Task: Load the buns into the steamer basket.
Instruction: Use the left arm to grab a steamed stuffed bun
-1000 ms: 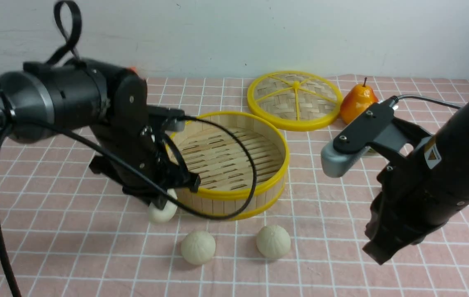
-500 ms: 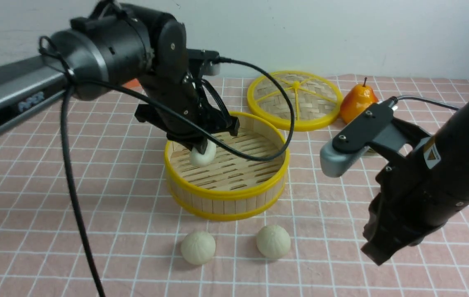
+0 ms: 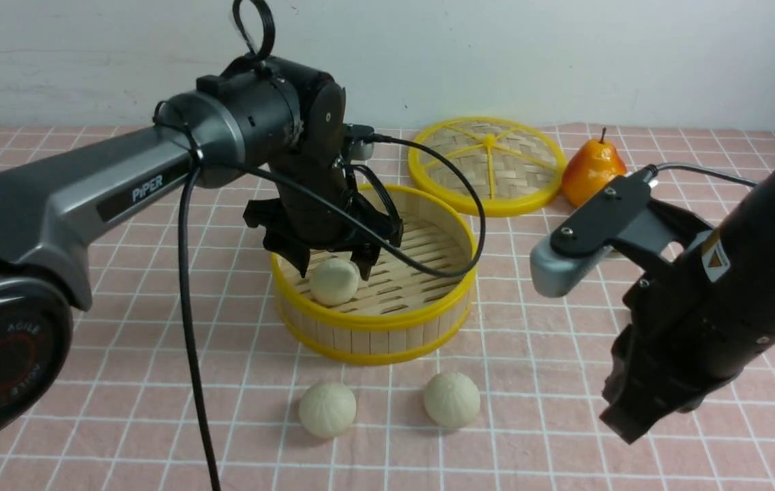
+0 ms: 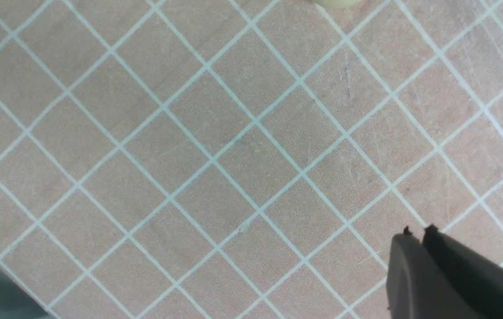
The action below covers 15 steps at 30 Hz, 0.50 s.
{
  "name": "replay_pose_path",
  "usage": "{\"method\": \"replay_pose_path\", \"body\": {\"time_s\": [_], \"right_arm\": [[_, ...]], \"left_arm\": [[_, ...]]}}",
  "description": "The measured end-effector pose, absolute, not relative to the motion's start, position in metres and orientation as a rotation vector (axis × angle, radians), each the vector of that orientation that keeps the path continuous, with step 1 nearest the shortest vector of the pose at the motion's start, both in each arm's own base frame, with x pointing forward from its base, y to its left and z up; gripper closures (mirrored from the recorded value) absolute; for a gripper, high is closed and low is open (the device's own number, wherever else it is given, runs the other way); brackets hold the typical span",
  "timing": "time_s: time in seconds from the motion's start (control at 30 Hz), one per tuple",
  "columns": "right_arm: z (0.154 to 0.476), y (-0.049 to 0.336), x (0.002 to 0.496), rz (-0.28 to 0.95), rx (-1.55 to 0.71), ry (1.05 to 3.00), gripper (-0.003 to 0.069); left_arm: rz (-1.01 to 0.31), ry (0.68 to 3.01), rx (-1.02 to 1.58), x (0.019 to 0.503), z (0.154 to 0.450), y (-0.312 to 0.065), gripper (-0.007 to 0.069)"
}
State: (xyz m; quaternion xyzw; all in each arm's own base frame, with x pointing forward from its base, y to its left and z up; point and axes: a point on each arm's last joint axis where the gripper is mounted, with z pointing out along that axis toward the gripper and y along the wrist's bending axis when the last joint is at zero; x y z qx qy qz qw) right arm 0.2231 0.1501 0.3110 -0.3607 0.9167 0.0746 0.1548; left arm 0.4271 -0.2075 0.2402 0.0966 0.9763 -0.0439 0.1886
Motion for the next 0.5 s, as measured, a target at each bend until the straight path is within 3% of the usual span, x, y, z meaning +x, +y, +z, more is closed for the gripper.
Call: {"method": "replay_pose_path", "body": {"time_s": [0.07, 0.2, 0.3, 0.4, 0.5], "right_arm": [[0.311, 0.15, 0.223, 0.209, -1.035, 2.626, 0.0617], [0.312, 0.145, 0.224, 0.138, -1.046, 2.62, 0.0617], [0.318, 0.14, 0.222, 0.098, -0.998, 2.61, 0.0617], [0.326, 0.135, 0.218, 0.071, -0.953, 2.584, 0.0616], [0.342, 0.126, 0.211, 0.057, -0.884, 2.519, 0.0613]], "left_arm": [[-0.114, 2.753, 0.282, 0.426, 0.252, -0.206, 0.0045], [-0.132, 2.713, 0.295, 0.407, 0.309, -0.197, 0.004], [-0.175, 2.683, 0.302, 0.388, 0.335, -0.19, 0.004], [-0.191, 2.694, 0.303, 0.365, 0.346, -0.18, 0.004], [-0.211, 2.799, 0.308, 0.324, 0.335, -0.164, 0.004]]}}
